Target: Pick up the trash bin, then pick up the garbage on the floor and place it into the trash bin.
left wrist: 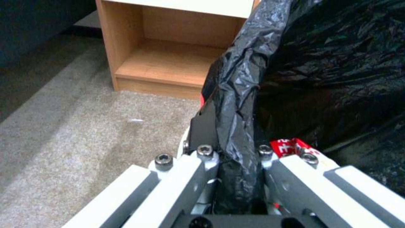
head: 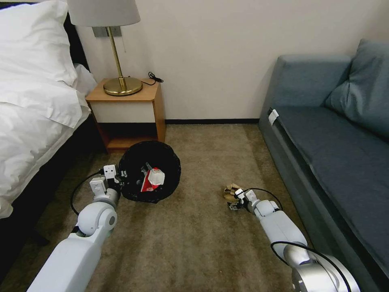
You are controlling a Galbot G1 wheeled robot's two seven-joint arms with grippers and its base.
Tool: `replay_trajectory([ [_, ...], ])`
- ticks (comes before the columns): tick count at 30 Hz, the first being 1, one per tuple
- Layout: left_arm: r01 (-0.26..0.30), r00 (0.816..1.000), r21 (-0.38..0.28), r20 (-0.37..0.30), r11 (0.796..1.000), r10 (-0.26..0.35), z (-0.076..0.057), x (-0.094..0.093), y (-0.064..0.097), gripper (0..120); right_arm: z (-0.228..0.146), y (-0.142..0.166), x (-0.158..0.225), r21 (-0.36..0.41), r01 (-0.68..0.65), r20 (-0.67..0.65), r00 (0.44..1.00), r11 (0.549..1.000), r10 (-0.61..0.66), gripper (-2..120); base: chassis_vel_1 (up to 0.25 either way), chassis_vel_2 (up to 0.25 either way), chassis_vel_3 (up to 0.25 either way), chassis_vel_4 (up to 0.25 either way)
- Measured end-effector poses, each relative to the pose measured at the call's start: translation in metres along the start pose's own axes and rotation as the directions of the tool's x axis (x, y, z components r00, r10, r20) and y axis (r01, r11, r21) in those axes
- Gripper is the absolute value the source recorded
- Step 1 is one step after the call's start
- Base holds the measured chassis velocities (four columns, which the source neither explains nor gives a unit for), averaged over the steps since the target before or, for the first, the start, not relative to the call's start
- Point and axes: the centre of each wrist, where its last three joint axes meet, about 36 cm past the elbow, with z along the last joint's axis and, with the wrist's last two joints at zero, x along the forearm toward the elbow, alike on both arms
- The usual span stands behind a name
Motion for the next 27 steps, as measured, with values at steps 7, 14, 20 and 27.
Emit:
replay_trajectory([
  [7,-0.009,1.000,0.004,0.004,1.000,0.009,0.002,0.000,-0.002,2,0.004,0.000,0.000,-0.026,-0.011,-0.010,1.000,1.000,0.011,51,0.000,0.000,0.000,0.000],
  [14,-0.013,1.000,0.005,0.004,1.000,0.013,0.005,0.000,-0.005,2,0.009,-0.001,0.002,-0.047,-0.015,-0.010,1.000,0.999,0.015,22,0.000,0.000,0.000,0.000],
  [20,-0.012,1.000,0.005,0.002,1.000,0.012,0.007,0.002,-0.007,2,0.009,0.000,0.002,-0.056,-0.014,-0.002,1.000,0.998,0.014,5,0.000,0.000,0.000,0.000],
  [27,-0.004,1.000,0.013,0.005,1.000,0.004,0.006,0.004,-0.012,2,-0.003,-0.001,0.005,-0.089,0.009,0.068,0.998,0.996,-0.003,0,0.000,0.000,0.000,0.000],
])
